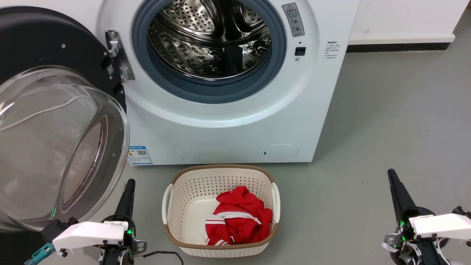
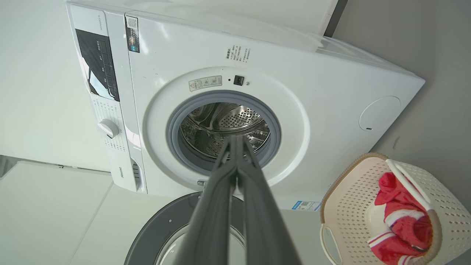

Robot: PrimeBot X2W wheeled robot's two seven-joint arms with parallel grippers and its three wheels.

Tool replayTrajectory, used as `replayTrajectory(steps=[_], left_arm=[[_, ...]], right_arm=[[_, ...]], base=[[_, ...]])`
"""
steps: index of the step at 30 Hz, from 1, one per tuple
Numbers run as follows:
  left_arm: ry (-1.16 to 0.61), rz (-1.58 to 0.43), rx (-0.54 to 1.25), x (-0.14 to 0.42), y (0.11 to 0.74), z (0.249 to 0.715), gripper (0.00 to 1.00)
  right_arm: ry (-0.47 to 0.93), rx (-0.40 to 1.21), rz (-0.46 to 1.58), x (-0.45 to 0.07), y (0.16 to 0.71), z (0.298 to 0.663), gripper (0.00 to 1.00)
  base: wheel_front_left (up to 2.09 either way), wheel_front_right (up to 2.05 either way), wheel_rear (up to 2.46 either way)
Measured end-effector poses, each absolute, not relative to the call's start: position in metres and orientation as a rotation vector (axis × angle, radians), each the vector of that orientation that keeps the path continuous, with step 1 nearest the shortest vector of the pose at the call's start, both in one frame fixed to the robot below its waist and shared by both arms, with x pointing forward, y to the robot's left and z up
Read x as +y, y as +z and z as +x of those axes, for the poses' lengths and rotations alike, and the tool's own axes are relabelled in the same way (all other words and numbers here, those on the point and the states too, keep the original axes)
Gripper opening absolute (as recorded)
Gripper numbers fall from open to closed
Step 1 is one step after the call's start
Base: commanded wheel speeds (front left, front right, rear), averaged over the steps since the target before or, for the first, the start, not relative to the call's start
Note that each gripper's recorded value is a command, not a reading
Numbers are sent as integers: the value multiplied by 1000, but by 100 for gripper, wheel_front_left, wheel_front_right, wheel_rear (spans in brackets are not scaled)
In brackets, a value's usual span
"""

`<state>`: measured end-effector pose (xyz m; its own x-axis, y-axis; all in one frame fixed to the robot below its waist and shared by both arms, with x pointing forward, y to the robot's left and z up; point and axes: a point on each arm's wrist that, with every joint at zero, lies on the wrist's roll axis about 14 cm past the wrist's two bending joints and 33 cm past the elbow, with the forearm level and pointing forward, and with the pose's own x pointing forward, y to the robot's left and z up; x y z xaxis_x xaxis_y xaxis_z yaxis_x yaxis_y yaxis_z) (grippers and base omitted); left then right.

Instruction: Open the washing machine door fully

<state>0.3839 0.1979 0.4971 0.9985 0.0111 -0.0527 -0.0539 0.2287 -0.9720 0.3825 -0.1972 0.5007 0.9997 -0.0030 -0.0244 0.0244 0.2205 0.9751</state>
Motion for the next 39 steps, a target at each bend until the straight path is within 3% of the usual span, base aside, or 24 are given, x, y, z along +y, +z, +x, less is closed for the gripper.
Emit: replayTrajectory(steps=[39], left_arm=[[8,-1573,9,200,504,388,0]], right_arm=[[-10,6,1573,-201,504,387,0]], base=[[0,0,0]])
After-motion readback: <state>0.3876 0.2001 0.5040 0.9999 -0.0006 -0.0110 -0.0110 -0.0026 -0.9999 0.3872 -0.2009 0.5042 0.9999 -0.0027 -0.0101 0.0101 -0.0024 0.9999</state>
